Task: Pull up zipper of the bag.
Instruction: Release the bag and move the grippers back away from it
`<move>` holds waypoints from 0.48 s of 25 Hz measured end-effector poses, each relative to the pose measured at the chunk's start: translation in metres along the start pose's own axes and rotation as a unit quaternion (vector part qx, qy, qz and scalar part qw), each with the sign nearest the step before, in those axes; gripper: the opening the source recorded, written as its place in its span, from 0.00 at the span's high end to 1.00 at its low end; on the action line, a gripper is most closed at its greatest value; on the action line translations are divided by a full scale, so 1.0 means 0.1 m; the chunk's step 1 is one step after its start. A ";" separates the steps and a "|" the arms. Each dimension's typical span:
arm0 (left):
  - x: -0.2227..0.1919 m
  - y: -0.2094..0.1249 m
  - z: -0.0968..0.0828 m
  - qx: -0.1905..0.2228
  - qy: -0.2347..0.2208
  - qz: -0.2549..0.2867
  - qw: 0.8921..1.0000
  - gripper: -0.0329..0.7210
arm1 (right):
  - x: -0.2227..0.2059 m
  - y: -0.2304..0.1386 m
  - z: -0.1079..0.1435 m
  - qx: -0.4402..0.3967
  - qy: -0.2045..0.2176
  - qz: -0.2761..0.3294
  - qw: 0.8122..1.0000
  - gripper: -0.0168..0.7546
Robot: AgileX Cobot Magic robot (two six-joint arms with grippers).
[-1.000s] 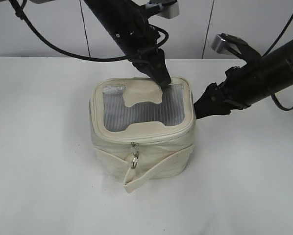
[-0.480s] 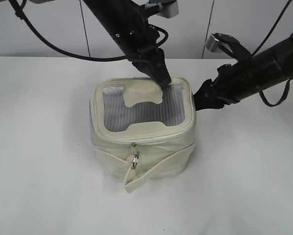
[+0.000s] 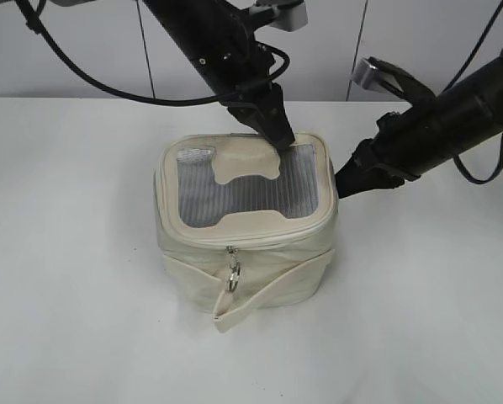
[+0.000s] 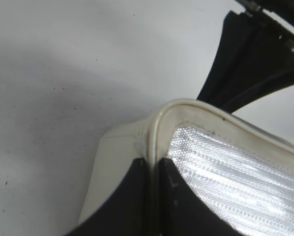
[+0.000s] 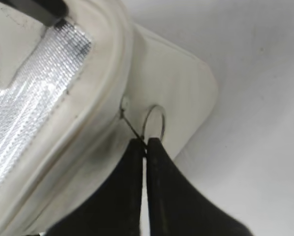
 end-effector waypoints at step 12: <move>0.00 0.00 -0.01 0.001 -0.002 0.000 1.000 0.91 | 0.20 -0.14 0.16 -0.007 0.006 0.044 0.999 0.97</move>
Point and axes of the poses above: a point on each arm's last joint axis where the gripper is mounted, x pointing back along that axis away from the gripper, z along the wrist's bending axis when the last joint is at zero, y = z × x, the point moved 8 cm from there along -x, pointing out along that axis toward the gripper, and after that the axes turned 15 degrees about -x, right-handed, at the moved point
